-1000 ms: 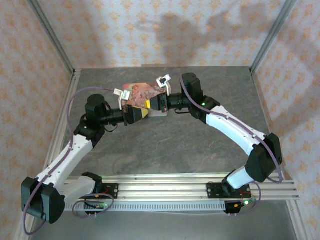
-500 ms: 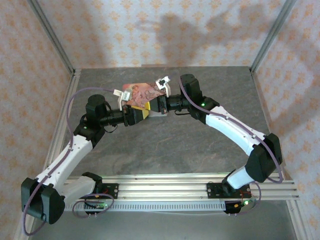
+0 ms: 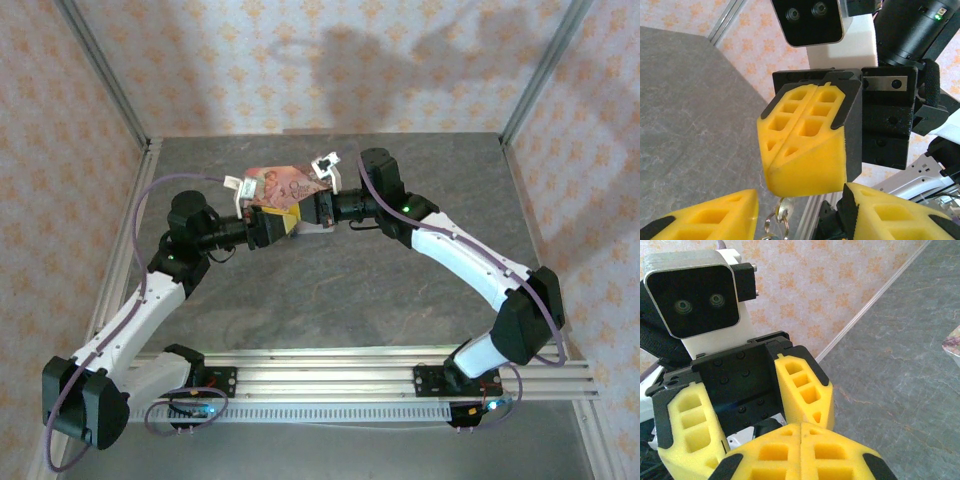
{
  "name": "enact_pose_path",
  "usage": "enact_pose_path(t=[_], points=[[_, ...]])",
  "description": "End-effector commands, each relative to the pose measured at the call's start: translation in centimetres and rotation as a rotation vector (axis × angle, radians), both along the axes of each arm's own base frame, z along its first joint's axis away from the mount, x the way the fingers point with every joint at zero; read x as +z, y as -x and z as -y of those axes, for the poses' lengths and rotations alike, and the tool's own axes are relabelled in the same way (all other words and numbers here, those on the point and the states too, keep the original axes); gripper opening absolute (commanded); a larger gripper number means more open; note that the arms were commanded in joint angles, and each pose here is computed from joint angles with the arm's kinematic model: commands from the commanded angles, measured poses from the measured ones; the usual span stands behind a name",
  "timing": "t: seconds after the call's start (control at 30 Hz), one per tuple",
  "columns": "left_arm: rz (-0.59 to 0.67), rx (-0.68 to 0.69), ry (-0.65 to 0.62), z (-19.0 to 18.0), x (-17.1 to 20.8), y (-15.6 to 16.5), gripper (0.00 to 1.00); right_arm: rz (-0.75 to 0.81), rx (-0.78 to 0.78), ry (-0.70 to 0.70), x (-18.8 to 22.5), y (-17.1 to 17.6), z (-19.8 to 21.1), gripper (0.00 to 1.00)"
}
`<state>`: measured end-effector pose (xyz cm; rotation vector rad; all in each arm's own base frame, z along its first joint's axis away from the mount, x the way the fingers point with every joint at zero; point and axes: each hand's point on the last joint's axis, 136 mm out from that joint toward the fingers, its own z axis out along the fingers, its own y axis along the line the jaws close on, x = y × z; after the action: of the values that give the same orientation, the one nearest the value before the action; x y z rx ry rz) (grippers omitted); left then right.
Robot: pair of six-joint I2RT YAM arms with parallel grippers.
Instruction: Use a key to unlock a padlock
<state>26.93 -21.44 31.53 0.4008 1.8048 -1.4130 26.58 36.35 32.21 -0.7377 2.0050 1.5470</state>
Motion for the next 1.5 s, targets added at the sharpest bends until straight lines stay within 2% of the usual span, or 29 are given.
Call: enact_pose_path(t=[0.0,0.23,0.7,0.8,1.03,1.47], points=[[0.029,-0.03,0.017,0.6,0.4,0.5,0.48,0.048,0.01,-0.055,2.0,0.2,-0.3,0.0],[0.006,-0.023,-0.001,0.7,-0.9,0.1,0.46,0.051,0.003,-0.054,2.1,0.2,-0.1,0.0],[0.0,-0.039,-0.01,0.7,-1.1,0.5,0.15,0.063,-0.014,-0.057,2.3,0.1,0.1,0.0],[-0.004,-0.033,-0.018,0.6,-1.2,0.6,0.15,0.063,-0.019,-0.054,2.3,0.1,0.1,0.0],[-0.006,-0.026,-0.027,0.4,-1.4,0.7,0.22,0.072,-0.02,-0.049,2.2,0.1,0.2,0.0],[-0.008,-0.009,-0.023,-0.2,-1.2,0.7,0.23,0.073,-0.009,-0.037,1.8,0.5,0.4,0.0]])
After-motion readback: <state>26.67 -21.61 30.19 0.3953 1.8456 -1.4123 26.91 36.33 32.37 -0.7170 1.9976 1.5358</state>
